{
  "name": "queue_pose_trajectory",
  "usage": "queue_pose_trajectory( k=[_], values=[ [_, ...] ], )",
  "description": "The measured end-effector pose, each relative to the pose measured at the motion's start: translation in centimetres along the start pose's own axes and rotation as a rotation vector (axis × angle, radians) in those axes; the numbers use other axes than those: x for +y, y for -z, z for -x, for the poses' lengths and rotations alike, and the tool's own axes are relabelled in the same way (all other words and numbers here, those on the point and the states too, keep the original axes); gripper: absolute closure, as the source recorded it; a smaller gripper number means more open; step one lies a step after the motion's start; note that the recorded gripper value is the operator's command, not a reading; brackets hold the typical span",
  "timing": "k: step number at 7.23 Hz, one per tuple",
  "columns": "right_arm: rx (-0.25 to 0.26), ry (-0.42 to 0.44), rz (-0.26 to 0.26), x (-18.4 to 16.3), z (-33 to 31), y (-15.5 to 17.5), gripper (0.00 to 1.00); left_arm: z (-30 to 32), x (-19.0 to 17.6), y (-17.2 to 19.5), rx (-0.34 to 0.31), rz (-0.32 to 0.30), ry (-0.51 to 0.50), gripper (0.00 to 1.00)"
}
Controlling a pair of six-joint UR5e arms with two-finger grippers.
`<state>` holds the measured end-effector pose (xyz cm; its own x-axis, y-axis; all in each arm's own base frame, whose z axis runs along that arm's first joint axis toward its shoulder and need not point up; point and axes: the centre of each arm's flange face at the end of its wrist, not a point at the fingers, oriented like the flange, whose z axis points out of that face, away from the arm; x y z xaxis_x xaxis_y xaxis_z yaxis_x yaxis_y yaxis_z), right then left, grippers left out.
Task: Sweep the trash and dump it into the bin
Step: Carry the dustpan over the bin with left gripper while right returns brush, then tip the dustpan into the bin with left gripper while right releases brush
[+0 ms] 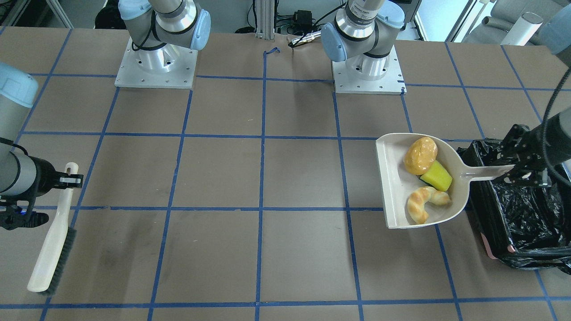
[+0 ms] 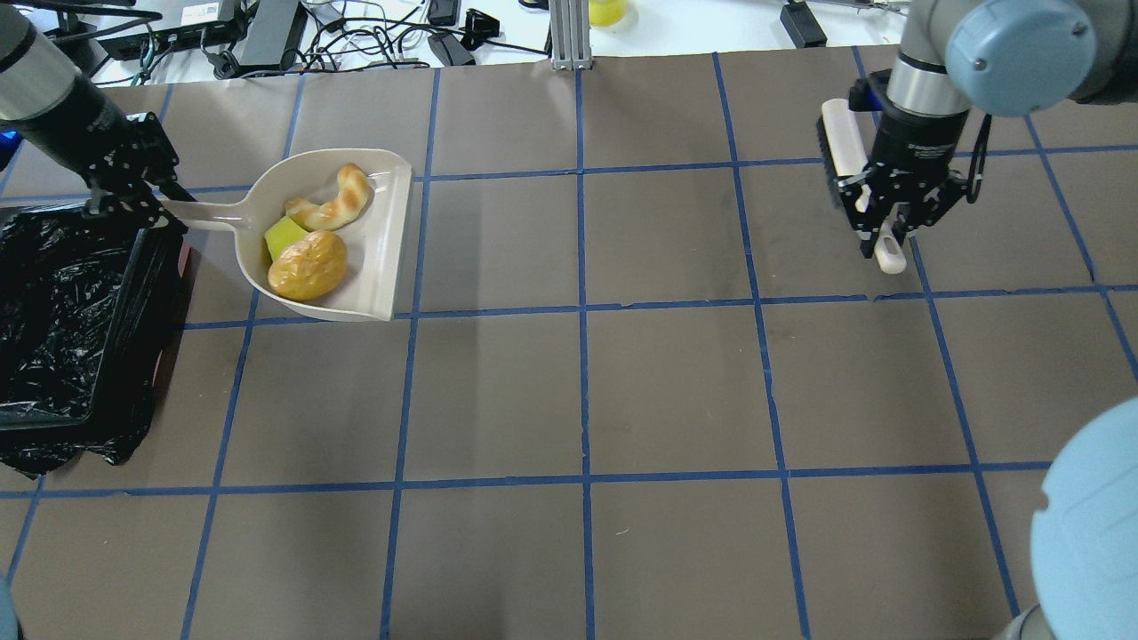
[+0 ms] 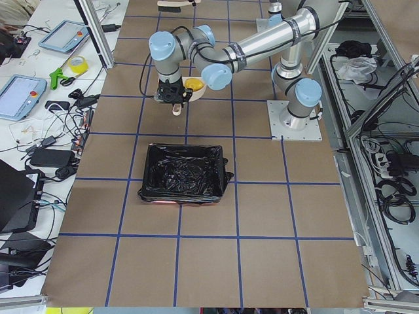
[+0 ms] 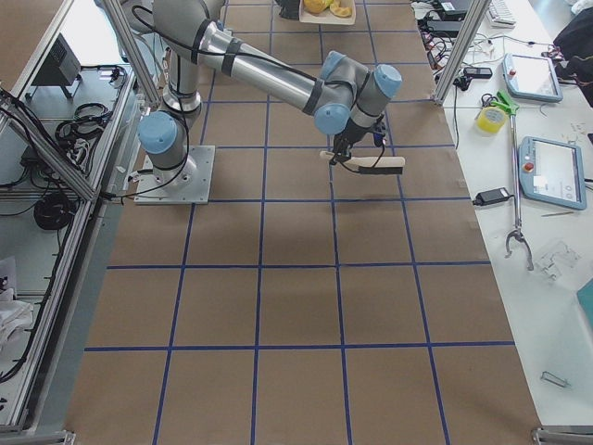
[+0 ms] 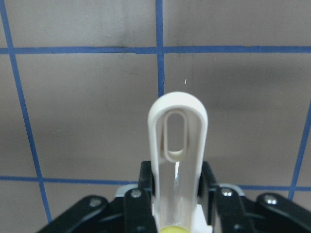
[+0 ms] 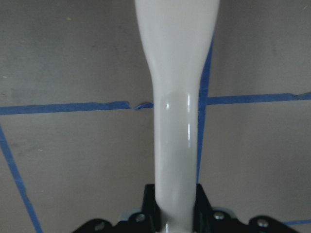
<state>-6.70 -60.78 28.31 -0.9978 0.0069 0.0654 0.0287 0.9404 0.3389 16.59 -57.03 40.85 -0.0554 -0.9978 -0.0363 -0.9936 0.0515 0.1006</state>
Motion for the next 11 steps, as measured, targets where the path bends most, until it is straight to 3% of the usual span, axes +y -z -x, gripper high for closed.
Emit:
queue_pose_trajectory(
  k=[4, 7, 8, 9, 10, 11],
  values=[
    [-0.002, 0.013, -0.004, -2.4, -2.2, -4.0, 0.93, 4.1, -12.2, 3.8, 0.03, -0.08, -0.123, 1.0],
    [0.001, 0.025, 0.011, -2.1, -1.8, -6.0, 0.9, 5.3, -19.5, 6.1, 0.033, -0.195, -0.198, 1.0],
    [0.007, 0.026, 0.01, -2.0, -1.8, -6.2, 0.67, 4.9, -21.1, 6.5, 0.035, -0.225, -0.217, 1.0],
    [0.013, 0.025, 0.004, -2.1, -1.9, -6.3, 0.14, 4.3, -22.3, 6.7, 0.043, -0.254, -0.24, 1.0],
    [0.024, 0.022, -0.017, -2.4, -2.0, -6.2, 0.0, 3.8, -23.2, 6.5, 0.056, -0.285, -0.264, 1.0],
    [0.04, 0.016, -0.048, -2.7, -2.2, -5.8, 0.0, 3.3, -23.8, 6.2, 0.066, -0.307, -0.28, 1.0]
  ],
)
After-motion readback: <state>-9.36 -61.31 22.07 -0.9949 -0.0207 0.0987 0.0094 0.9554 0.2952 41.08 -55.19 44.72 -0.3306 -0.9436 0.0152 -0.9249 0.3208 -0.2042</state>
